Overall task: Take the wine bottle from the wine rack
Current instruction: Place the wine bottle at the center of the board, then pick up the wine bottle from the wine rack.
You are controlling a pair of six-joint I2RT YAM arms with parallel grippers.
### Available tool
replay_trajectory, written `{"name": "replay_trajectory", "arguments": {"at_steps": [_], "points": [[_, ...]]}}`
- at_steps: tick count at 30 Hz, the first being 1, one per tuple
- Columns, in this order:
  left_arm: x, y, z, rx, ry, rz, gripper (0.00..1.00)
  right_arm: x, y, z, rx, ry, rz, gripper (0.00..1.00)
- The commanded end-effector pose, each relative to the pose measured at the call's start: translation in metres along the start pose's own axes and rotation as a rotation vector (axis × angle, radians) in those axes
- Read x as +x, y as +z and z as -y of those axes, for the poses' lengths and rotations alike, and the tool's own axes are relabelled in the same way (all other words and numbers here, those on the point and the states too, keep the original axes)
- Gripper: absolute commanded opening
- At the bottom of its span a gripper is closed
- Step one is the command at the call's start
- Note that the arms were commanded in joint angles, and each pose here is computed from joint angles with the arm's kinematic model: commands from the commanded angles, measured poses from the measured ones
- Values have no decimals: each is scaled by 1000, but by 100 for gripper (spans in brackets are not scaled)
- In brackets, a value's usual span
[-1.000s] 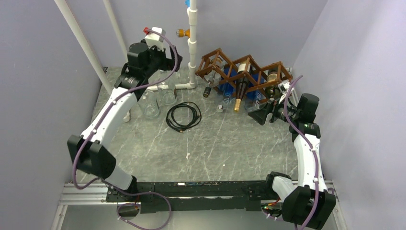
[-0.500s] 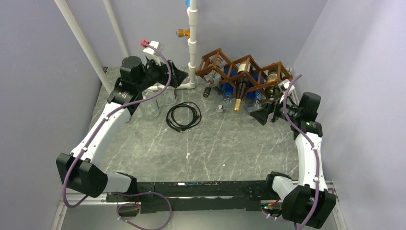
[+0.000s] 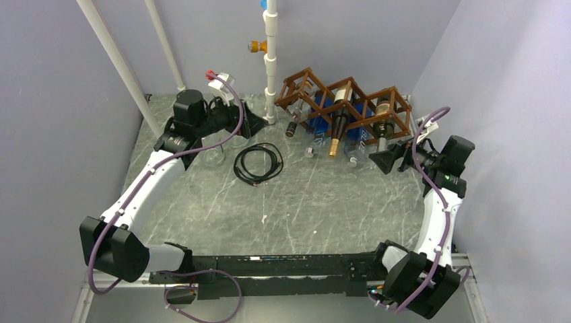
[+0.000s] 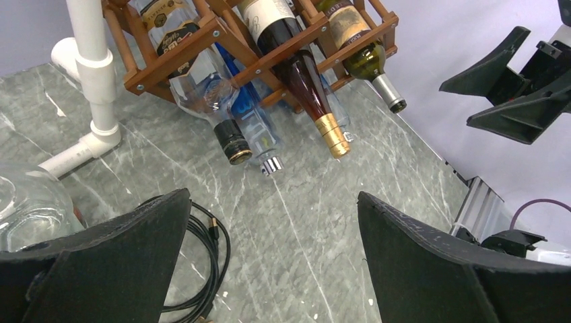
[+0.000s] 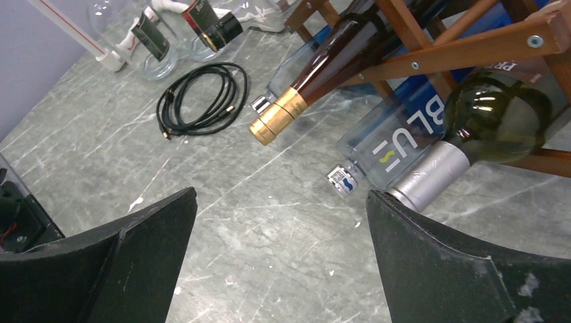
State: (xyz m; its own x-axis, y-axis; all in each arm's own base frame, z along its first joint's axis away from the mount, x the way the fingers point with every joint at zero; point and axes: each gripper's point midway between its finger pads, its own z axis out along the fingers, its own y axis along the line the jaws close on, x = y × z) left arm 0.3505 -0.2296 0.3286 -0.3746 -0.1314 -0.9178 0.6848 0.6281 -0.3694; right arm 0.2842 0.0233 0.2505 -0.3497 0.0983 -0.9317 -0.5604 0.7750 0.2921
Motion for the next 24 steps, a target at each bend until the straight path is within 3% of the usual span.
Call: {"name": "replay_trajectory", "arguments": {"at_steps": [1, 9, 18, 24], "points": [[-15, -6, 14, 46, 17, 37, 100, -5, -1, 13, 33, -63, 19, 100], [-8, 1, 17, 93, -51, 9, 100, 6, 1, 32, 82, -35, 1, 100], [-1, 6, -6, 67, -148, -11, 99, 15, -7, 55, 197, -39, -41, 100], [3, 11, -12, 95, -204, -26, 99, 0, -9, 62, 208, -66, -68, 100]]}}
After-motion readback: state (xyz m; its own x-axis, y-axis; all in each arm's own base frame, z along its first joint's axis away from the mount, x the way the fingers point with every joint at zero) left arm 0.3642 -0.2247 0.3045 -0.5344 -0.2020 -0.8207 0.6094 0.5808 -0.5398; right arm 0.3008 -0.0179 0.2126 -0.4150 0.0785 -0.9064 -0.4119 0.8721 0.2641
